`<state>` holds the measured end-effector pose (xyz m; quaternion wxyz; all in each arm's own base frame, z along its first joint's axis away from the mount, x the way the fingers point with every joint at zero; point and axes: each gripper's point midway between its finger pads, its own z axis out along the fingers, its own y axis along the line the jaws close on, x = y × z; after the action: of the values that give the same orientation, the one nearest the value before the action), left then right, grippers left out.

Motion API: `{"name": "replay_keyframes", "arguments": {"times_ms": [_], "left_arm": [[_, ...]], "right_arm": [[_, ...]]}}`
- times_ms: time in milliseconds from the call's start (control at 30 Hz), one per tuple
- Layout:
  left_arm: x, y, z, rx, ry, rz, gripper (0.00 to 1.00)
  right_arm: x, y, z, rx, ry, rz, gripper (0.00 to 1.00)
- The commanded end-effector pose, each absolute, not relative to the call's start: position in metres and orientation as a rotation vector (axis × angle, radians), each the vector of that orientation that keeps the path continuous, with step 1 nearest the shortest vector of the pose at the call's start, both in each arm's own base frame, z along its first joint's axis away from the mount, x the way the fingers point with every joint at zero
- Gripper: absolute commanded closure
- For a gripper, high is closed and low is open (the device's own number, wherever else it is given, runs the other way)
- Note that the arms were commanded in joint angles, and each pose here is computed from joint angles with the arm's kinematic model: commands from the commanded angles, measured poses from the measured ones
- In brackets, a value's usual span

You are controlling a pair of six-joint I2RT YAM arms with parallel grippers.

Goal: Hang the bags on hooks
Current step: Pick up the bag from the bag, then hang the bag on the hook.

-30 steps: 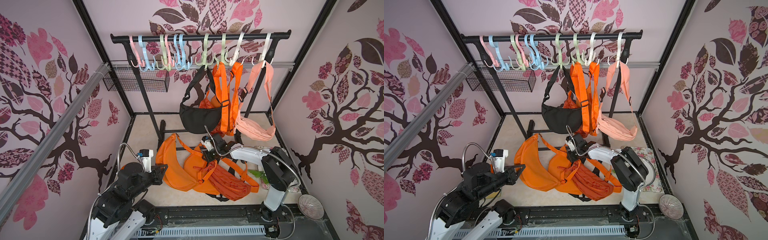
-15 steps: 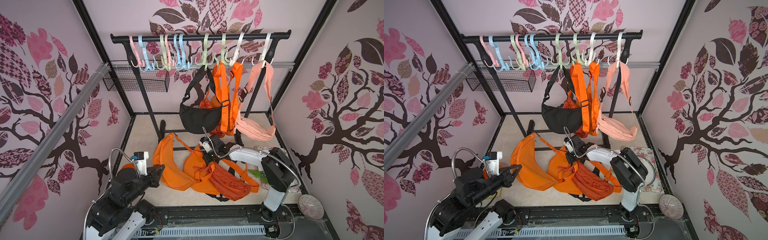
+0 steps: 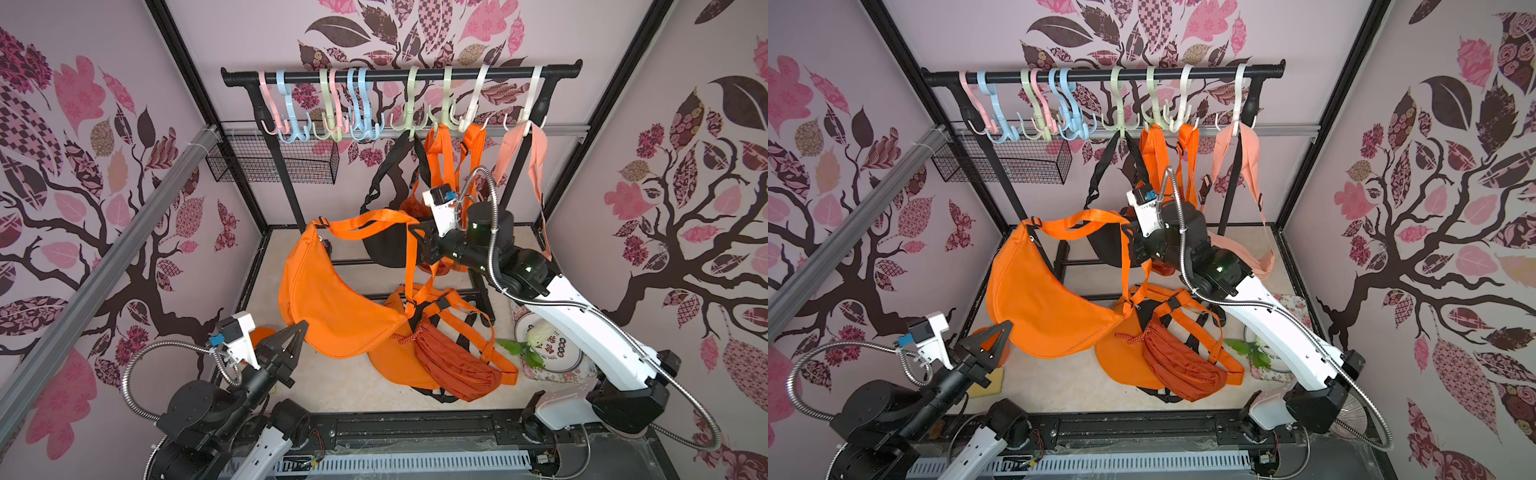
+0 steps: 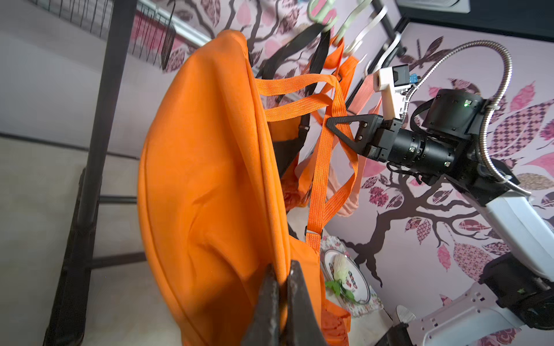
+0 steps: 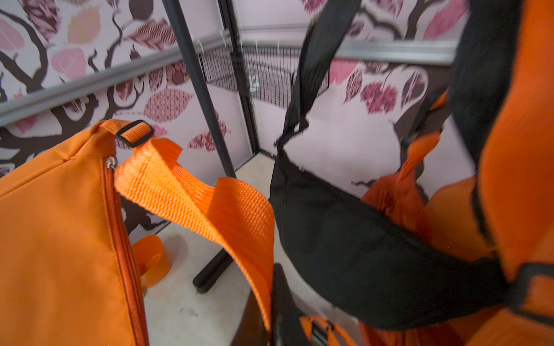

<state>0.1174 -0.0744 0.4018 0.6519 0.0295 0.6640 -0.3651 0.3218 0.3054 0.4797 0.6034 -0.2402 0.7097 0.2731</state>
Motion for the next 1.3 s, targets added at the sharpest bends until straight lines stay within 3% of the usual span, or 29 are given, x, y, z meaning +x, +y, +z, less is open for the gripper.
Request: {"name": "replay_keyframes", "arguments": {"times_ms": [0,233,667,1267], "left_arm": [[0.093,-0.067,0.475,0.158,1.253,-0.810,1.00],[0.106,-0.079,0.513,0.239,1.212,-0.740,1.00],[0.139,-0.092,0.540,0.264,1.207,-0.652,1.00],[0.185,-0.118,0.523,0.308,1.403,-0.609,1.00]], "right_arm": [[0.341,0.301,0.532,-0.506,1.506,0.531,1.00],[0.373,0.320,0.619,-0.445,1.300,0.490,1.00],[0.411,0.327,0.657,-0.292,1.044,0.485,1.00],[0.468,0.353,0.615,-0.242,0.971,0.493,1.00]]}}
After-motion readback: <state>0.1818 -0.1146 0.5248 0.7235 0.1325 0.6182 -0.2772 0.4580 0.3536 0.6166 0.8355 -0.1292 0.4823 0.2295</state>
